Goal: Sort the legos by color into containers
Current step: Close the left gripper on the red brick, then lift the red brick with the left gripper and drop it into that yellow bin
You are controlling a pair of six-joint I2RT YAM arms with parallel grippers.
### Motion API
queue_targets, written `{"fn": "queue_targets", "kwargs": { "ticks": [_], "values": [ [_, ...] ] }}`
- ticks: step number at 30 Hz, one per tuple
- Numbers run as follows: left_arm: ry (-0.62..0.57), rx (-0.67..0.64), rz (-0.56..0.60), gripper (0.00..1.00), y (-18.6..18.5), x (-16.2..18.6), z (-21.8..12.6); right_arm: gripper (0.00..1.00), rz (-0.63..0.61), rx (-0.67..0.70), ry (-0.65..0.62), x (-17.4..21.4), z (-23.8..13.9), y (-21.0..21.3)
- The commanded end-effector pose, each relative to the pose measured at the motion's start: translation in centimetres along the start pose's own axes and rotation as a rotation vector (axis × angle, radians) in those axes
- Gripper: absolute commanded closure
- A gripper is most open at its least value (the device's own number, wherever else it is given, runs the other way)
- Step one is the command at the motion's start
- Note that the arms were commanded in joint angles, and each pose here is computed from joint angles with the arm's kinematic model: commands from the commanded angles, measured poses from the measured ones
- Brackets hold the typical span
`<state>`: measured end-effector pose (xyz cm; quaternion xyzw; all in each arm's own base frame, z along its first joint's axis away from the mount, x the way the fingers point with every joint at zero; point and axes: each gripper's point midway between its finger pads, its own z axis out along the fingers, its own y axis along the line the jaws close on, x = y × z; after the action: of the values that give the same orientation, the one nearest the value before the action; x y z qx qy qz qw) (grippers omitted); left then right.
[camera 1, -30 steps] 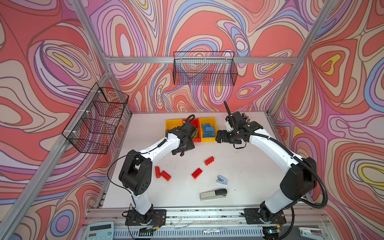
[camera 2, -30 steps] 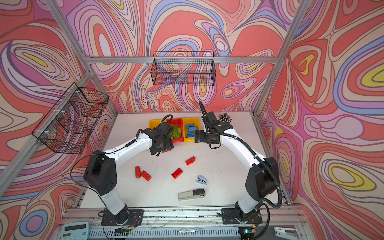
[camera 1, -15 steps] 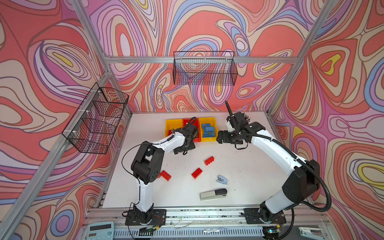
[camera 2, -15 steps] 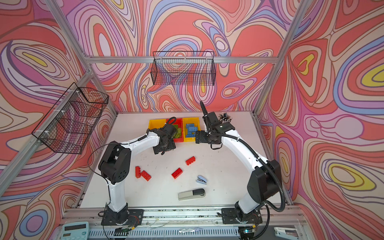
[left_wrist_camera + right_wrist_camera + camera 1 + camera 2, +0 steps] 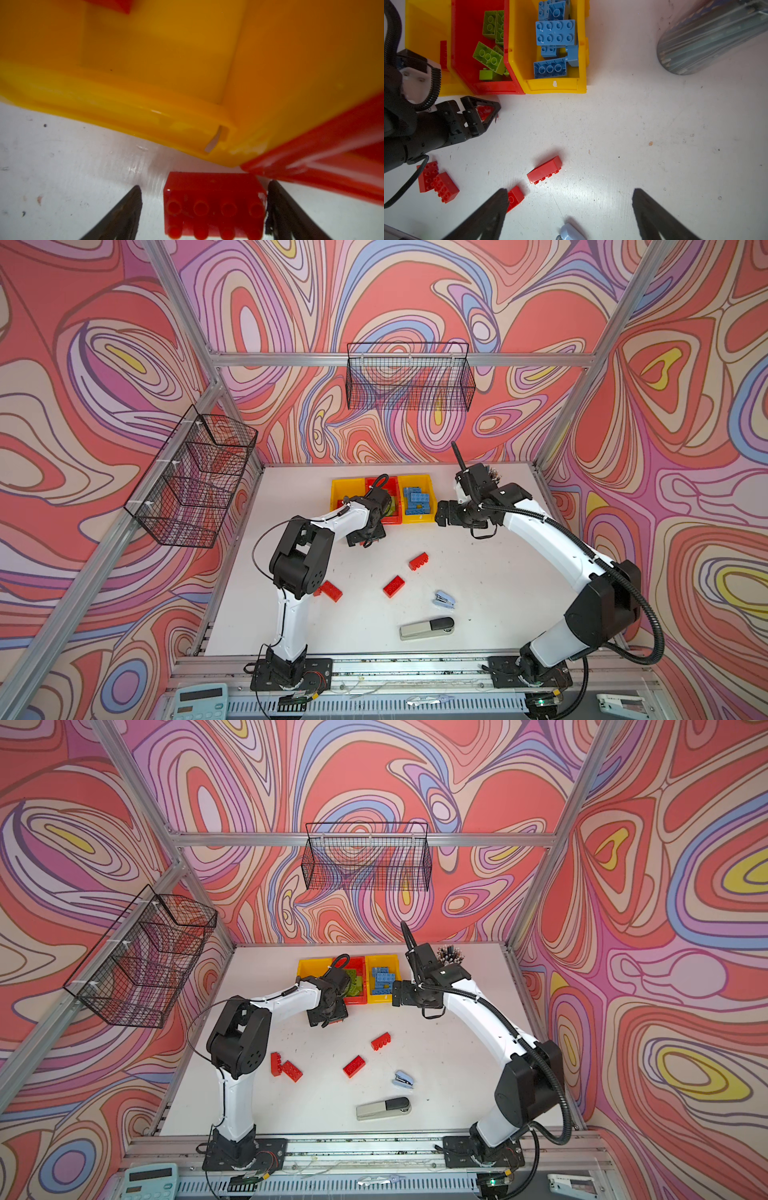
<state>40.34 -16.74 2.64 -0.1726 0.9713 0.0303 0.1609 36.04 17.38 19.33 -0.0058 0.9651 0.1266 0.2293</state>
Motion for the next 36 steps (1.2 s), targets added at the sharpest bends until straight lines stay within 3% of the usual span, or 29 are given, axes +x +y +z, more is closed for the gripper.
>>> {"fn": "queue_targets", "kwargs": {
  "ticks": [1,6,10,16,24,36],
  "values": [
    [0.023,-0.016,0.014,0.34,0.2,0.3,0.3,0.02,0.03,0.01,-0.02,-0.8,-0.5,-0.2],
    [0.04,-0.027,0.007,0.63,0.9,1.1,0.2,0.02,0.043,0.002,-0.016,-0.7,-0.2,0.0],
    [0.035,-0.029,0.006,0.72,1.4,1.0,-0.7,0.02,0.048,-0.012,-0.012,-0.7,0.0,0.3],
    [-0.029,-0.04,0.003,0.73,2.4,-0.5,-4.3,0.02,0.047,-0.027,-0.027,-1.5,-0.1,0.8],
    [-0.153,-0.02,-0.006,0.73,2.8,-5.1,-9.2,0.02,0.044,-0.061,-0.045,-3.2,0.4,2.0],
    [-0.192,0.003,-0.072,0.72,3.3,-12.7,-7.0,0.02,0.034,-0.061,-0.06,-6.6,2.6,3.2]
  ]
}}
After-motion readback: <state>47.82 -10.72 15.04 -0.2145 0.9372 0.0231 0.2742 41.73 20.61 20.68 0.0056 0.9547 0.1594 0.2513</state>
